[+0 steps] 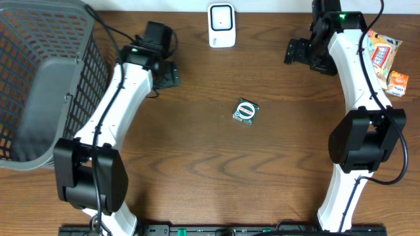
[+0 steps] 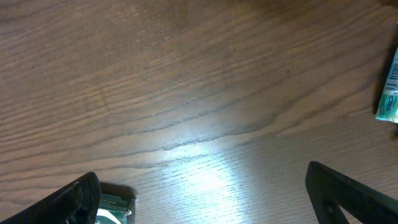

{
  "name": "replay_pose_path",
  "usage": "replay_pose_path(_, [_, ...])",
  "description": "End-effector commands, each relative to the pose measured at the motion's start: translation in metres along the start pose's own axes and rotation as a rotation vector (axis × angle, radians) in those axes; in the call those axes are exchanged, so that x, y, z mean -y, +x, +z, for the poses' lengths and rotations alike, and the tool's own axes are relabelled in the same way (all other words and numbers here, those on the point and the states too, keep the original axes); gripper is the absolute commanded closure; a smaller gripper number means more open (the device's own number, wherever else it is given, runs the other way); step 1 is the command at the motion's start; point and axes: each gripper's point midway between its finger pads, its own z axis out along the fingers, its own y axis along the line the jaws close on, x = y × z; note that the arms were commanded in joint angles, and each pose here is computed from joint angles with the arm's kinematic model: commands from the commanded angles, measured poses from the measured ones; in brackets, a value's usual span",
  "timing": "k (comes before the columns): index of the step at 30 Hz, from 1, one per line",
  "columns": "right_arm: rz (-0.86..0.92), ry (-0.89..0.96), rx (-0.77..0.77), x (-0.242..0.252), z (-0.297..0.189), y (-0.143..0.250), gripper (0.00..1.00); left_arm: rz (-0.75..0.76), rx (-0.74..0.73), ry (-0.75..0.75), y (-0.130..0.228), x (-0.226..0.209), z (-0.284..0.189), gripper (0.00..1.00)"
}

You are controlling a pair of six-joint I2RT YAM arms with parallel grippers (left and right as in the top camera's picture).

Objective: Scan the item barcode

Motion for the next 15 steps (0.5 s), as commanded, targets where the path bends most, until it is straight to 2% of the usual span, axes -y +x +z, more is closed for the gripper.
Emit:
replay_pose_path(1, [-0.012, 0.000, -0.016, -0.001, 0.006, 0.002, 0.01, -0.028, -0.021, -0.045, 0.003, -0.018, 0.000, 0.02])
replay_pose_path(9, [-0.013, -0.001, -0.016, -0.001, 0.006, 0.002, 0.01, -0.014, -0.158, -0.109, 0.034, -0.042, -0.002, 0.02])
replay_pose_path(15, [-0.013, -0.001, -0.016, -0.001, 0.006, 0.002, 0.01, -0.006, -0.185, -0.120, 0.040, -0.045, -0.004, 0.02])
